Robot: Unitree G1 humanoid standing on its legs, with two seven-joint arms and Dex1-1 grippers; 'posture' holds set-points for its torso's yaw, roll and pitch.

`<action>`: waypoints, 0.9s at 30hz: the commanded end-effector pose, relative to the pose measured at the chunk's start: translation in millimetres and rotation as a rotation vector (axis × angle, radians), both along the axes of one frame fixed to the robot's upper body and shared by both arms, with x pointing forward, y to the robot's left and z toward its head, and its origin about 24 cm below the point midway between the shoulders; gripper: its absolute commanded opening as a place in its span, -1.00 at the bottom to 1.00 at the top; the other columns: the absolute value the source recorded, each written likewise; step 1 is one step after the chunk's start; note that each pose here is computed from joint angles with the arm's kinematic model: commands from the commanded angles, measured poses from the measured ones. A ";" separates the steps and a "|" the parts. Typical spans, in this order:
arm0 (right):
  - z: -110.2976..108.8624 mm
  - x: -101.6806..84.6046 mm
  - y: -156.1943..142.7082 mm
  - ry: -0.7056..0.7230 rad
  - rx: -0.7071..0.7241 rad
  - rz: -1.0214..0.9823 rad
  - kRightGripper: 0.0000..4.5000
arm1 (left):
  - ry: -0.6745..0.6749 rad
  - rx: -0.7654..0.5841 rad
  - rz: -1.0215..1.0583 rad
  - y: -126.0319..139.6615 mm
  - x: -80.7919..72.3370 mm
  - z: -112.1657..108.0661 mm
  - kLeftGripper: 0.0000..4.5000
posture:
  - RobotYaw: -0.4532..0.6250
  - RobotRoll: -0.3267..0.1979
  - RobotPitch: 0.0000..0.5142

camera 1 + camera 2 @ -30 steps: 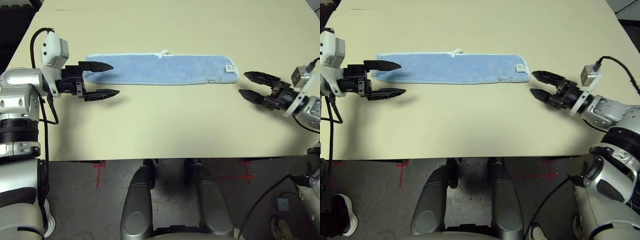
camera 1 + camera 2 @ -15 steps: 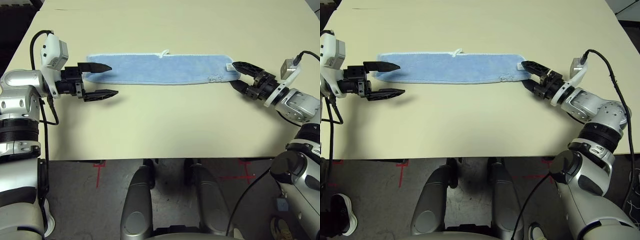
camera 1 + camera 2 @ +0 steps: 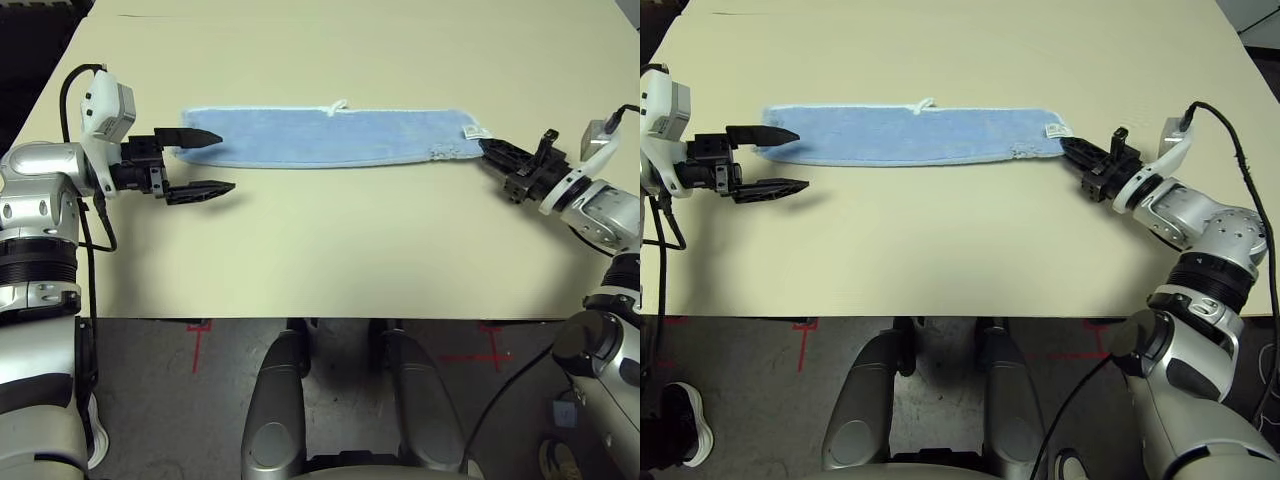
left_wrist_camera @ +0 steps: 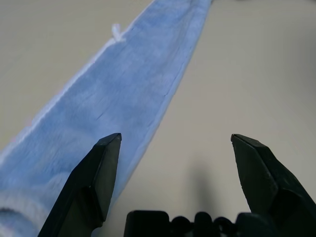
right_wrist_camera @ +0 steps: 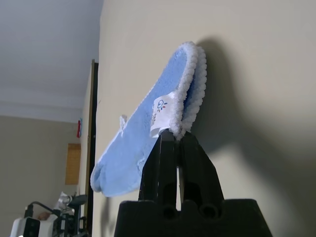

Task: Fold the towel and set it aside.

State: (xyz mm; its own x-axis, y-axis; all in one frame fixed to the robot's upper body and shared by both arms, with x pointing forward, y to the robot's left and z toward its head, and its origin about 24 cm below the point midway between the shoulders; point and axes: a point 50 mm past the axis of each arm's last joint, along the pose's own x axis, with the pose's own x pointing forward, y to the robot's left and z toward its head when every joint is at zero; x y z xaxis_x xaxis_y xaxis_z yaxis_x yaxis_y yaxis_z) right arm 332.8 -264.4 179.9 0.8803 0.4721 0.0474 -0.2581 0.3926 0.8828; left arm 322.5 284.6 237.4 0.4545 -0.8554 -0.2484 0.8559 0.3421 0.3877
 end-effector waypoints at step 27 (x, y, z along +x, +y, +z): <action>3.8 -8.3 -81.5 -0.037 -0.222 -0.279 -0.98 | -0.050 -0.064 0.010 -14.8 13.7 10.9 1.00 | -0.29 0.25 0.26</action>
State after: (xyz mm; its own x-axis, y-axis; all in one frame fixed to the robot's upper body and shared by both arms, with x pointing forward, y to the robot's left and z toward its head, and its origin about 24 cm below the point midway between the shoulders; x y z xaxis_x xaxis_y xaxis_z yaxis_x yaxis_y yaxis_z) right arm 326.5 -338.7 182.3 0.9691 0.2468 0.0041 -0.1579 0.6069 0.7789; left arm 336.0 273.7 244.9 0.4821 -0.8600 -0.1674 0.8317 0.3893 0.3958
